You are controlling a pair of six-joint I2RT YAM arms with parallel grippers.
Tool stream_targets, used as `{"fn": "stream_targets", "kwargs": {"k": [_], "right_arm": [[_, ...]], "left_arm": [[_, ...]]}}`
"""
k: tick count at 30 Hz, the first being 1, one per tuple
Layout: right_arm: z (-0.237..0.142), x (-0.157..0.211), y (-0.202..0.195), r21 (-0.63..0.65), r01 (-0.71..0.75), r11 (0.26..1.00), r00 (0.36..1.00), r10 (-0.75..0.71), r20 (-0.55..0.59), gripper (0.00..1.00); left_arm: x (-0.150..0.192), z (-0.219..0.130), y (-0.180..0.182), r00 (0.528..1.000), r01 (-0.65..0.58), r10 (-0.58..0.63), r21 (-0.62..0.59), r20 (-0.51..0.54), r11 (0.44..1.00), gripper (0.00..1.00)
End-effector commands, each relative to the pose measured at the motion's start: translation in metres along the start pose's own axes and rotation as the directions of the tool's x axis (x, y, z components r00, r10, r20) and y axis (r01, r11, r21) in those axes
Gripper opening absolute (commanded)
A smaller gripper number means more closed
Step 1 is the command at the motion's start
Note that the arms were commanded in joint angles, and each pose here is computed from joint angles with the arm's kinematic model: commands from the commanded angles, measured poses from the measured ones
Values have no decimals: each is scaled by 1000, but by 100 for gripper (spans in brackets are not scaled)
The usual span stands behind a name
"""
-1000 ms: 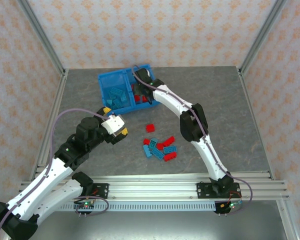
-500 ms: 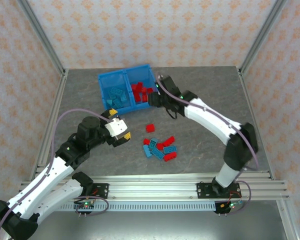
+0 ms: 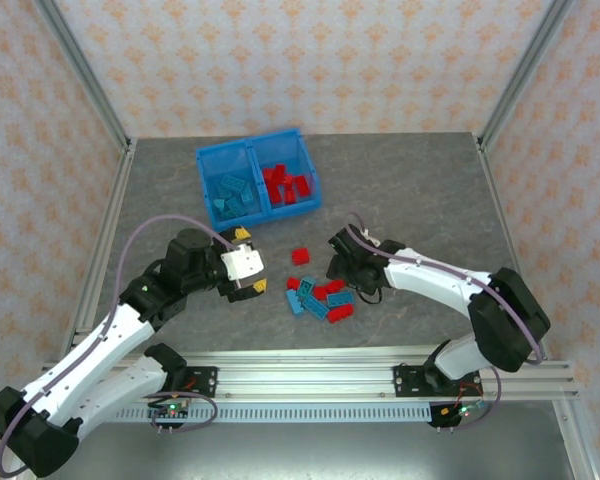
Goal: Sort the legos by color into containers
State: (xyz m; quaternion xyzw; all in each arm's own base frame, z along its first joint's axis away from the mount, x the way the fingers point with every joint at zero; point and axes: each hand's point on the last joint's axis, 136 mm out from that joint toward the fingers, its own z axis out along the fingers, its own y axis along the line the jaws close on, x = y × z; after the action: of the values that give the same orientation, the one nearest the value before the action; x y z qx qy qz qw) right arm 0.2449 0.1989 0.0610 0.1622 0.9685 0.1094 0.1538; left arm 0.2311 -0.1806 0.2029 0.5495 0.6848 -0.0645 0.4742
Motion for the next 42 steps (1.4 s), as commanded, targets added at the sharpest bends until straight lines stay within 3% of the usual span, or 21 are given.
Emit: {"fn": "stream_targets", "kwargs": {"k": [1, 5, 9, 18, 23, 28, 32, 37, 42], "right_arm": [[5, 1, 5, 13, -40, 999, 999, 41, -13, 70], [16, 4, 10, 15, -31, 999, 999, 31, -31, 69], [26, 7, 13, 26, -24, 999, 999, 26, -48, 66], [33, 9, 10, 45, -39, 998, 998, 40, -38, 37], [16, -7, 19, 21, -7, 1000, 1000, 6, 23, 26], [-25, -39, 41, -29, 115, 993, 983, -110, 150, 21], [-56, -64, 79, -102, 279, 955, 936, -246, 254, 19], [-87, -98, 144, -178, 462, 869, 837, -361, 410, 20], [-81, -140, 195, -82, 549, 831, 741, -440, 507, 21]], "left_arm": [[-2, 0, -20, 999, -37, 37, 138, -2, 990, 100], [7, 7, -37, 998, -39, 50, 253, -38, 967, 100], [6, 7, -40, 997, -68, 75, 263, -17, 962, 100], [10, 0, -61, 981, -194, 189, 338, 49, 921, 99], [10, -2, -63, 977, -210, 204, 345, 55, 915, 100], [8, -5, -62, 972, -233, 224, 329, 65, 915, 100], [-5, -12, -53, 965, -255, 232, 243, 120, 936, 100], [-17, -19, -19, 980, -157, 152, 30, 132, 987, 100], [-20, -25, 13, 992, -21, 36, -130, 119, 991, 100]]}}
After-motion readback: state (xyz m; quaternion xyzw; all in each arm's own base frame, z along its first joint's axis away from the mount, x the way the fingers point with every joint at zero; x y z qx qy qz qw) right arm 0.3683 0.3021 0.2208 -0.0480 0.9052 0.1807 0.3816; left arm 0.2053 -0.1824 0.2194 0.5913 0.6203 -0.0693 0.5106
